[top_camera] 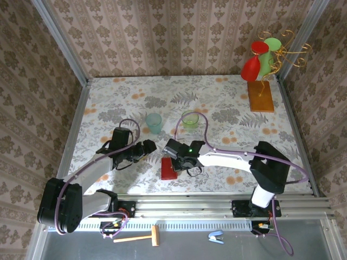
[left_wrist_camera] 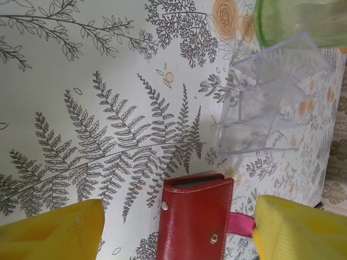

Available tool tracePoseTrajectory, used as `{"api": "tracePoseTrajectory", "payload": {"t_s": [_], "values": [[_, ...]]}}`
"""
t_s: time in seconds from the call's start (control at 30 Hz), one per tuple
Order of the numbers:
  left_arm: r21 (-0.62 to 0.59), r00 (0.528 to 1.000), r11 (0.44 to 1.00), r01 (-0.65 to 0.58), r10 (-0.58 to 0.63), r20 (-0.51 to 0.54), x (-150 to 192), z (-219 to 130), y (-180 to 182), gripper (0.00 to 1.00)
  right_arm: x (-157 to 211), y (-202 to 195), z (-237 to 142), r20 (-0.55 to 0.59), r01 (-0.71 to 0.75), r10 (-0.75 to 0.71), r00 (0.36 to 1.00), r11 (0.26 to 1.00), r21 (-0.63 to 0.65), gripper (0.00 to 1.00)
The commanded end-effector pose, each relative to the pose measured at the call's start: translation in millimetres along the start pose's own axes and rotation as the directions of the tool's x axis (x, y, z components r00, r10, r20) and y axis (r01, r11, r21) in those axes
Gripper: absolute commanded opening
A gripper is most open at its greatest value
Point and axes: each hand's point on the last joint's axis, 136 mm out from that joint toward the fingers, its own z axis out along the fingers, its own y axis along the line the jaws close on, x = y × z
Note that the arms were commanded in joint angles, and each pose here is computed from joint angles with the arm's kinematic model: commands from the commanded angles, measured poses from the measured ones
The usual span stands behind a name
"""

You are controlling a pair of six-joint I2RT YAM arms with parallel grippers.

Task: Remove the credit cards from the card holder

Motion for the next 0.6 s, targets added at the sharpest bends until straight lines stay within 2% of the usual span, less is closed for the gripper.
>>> {"api": "tracePoseTrajectory", "payload": {"t_s": [0.0,0.57], "values": [[0.022,1.0,1.0,-0.011,0.011,0.011,-8,-4,-10,0.74,-14,8,-22,0.054,-0.035,0.038,0.998,0.998,-0.058,0.0],[0.02,0.999,0.999,-0.028,0.027,0.028,-8,-12,-14,0.74,-35,68,-53,0.1,-0.04,0.067,0.993,0.968,-0.249,0.0]]}}
